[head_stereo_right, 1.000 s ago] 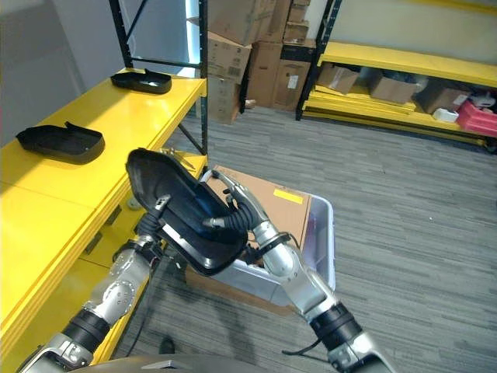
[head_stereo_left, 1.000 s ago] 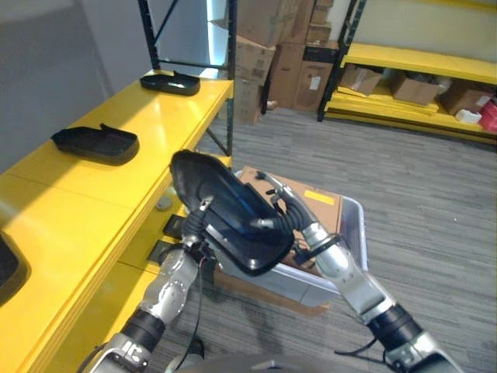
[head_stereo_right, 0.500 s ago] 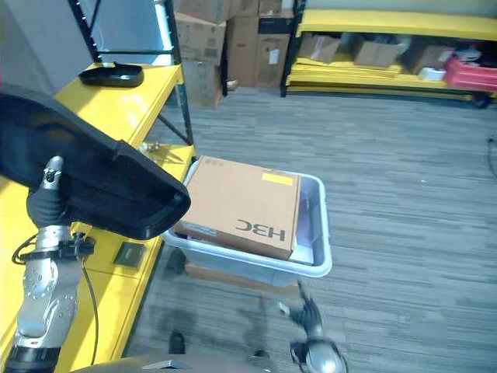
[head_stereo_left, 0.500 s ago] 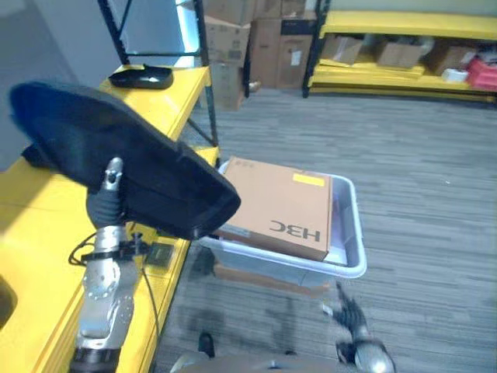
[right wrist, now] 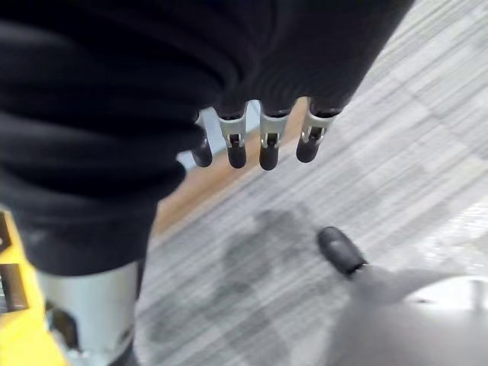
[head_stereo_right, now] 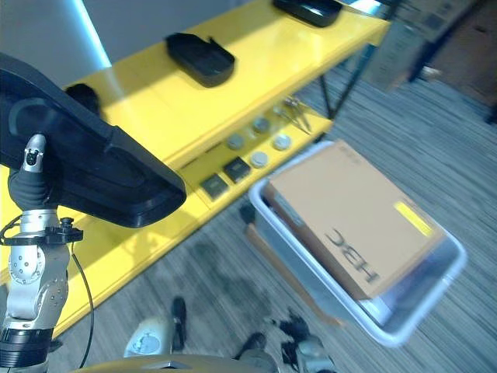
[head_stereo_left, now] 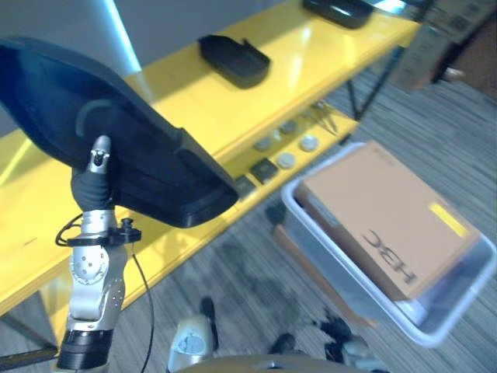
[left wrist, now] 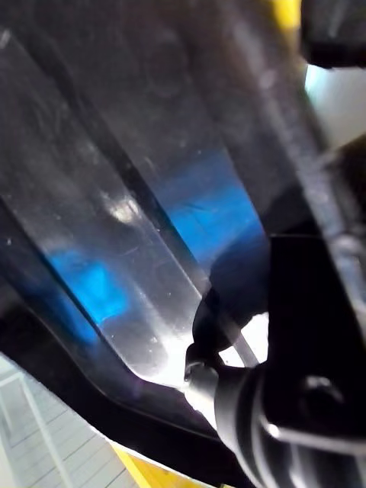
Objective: Move parts from the plastic box to the shelf.
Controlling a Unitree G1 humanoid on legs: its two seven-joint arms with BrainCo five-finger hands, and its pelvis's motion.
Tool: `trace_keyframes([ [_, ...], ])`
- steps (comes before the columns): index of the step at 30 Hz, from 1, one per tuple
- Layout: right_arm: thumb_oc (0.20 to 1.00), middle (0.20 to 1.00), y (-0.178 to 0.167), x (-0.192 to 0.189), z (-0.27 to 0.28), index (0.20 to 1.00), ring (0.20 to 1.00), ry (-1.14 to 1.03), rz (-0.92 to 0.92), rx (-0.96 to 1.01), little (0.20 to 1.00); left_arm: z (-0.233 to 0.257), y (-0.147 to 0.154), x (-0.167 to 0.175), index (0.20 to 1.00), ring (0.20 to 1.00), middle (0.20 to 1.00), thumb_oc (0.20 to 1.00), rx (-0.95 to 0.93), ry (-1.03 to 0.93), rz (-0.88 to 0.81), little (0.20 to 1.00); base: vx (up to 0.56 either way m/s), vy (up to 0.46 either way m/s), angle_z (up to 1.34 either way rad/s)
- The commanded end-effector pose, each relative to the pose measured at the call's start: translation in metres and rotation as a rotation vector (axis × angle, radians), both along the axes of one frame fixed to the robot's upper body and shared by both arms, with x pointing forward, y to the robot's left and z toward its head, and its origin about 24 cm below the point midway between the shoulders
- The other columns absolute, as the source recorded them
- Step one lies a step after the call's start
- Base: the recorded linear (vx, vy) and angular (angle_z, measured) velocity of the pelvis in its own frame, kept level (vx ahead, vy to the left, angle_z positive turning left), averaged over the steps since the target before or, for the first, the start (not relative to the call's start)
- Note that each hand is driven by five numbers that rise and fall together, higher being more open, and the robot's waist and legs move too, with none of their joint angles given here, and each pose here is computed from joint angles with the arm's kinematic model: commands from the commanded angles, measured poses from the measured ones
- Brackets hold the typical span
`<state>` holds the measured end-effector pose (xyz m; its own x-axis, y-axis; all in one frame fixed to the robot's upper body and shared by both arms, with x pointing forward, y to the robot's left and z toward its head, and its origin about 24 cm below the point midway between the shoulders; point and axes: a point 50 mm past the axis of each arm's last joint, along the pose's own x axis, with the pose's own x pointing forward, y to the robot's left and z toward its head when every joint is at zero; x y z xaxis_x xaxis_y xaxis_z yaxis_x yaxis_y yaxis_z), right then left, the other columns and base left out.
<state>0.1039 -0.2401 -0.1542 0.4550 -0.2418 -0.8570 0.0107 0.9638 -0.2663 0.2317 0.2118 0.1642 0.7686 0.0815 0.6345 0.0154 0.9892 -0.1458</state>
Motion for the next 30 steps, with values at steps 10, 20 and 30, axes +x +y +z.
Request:
trace_keyframes([
  [10,1.000,1.000,0.027,-0.008,-0.011,1.000,1.000,0.108,0.053,0.042,1.000,0.069,-0.013,-0.016,0.200,0.200,0.200,0.200,0.316,-0.345,0.043,0.200,0.13,0.182,0.31],
  [20,1.000,1.000,0.026,-0.022,-0.014,1.000,1.000,0.138,-0.004,0.081,1.000,0.070,-0.020,-0.007,0.200,0.200,0.200,0.200,0.307,-0.342,-0.062,0.200,0.07,-0.069,1.09],
  [30,1.000,1.000,-0.010,-0.016,-0.005,1.000,1.000,0.159,0.033,-0.060,1.000,0.071,-0.010,-0.016,0.200,0.200,0.200,0.200,0.285,-0.336,-0.033,0.200,-0.03,-0.050,1.18],
])
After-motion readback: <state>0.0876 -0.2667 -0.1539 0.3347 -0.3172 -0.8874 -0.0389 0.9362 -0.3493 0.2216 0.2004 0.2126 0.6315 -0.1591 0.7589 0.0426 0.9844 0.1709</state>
